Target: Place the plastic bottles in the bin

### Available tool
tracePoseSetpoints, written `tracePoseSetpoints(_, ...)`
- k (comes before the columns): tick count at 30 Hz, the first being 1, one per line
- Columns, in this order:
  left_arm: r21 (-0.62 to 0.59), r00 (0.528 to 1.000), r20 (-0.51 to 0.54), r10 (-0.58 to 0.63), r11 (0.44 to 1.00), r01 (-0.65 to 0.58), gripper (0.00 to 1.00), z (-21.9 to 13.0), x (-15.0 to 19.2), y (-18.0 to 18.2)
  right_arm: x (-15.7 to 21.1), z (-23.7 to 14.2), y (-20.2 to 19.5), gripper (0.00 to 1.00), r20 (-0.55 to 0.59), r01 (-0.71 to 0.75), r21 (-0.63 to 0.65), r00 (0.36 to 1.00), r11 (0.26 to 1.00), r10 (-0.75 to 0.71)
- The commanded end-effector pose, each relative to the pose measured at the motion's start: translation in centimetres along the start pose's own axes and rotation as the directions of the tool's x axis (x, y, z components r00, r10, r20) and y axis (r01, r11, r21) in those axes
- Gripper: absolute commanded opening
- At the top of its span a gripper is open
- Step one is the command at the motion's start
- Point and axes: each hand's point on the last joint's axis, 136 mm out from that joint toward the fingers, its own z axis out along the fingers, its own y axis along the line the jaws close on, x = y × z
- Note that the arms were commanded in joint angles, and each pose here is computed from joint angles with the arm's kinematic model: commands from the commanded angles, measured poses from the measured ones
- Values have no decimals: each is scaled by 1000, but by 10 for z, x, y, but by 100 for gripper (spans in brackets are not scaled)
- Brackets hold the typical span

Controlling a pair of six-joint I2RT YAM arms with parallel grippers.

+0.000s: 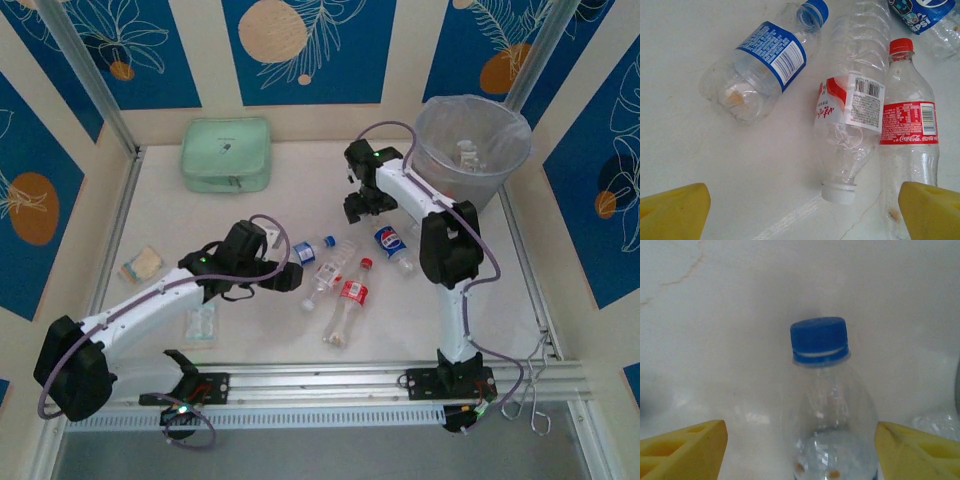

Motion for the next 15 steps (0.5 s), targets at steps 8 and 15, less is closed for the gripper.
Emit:
tracePoseSetpoints(8,19,1000,14,-3,1000,3,97,-2,-1,-2,-6,21,1,67,-32,-8,-14,999,1000,7)
tracePoseSetpoints(15,19,1000,23,-2,1000,1,98,-2,-6,-3,-18,3,-1,49,18,-16,-26,1000,1000,16)
